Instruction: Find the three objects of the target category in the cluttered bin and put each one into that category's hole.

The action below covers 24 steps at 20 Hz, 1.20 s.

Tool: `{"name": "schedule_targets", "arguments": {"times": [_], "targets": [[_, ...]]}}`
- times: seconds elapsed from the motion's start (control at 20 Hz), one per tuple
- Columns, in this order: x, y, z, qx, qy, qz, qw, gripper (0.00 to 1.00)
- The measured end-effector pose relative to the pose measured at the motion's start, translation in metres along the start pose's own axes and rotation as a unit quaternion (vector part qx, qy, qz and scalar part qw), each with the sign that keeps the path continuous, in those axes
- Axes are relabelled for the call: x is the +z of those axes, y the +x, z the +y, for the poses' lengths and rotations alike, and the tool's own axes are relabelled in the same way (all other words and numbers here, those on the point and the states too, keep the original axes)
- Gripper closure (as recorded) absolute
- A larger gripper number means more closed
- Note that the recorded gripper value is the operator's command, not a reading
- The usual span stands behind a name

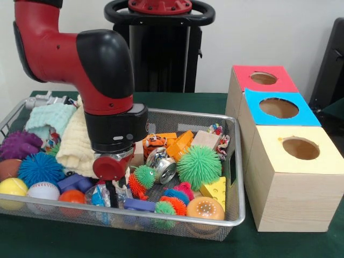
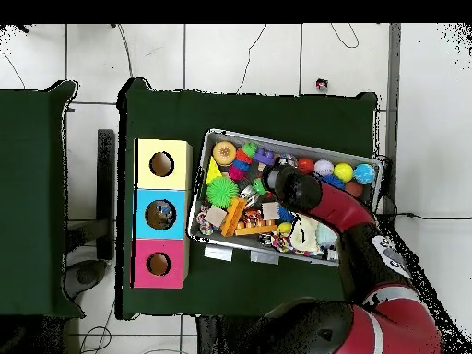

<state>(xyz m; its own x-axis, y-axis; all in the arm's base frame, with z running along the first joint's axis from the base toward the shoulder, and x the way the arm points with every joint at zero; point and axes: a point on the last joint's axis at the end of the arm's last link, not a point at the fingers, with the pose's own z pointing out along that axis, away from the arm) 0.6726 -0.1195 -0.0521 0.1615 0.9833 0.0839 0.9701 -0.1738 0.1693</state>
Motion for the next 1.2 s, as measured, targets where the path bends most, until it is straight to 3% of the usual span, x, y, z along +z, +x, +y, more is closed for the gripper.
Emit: {"name": "schedule_targets", "arguments": {"times": [0.15,0.45,1.2], "targets": [[-0.004,0.000,0.002,-0.001,0.008,0.002,1.0000,0.00],[-0.012,-0.002,0.003,0.000,0.045,0.013,0.9989,0.00],[-0.004,-0.018,0.011,0.009,0.049,0.039,0.9980,0.00]]}}
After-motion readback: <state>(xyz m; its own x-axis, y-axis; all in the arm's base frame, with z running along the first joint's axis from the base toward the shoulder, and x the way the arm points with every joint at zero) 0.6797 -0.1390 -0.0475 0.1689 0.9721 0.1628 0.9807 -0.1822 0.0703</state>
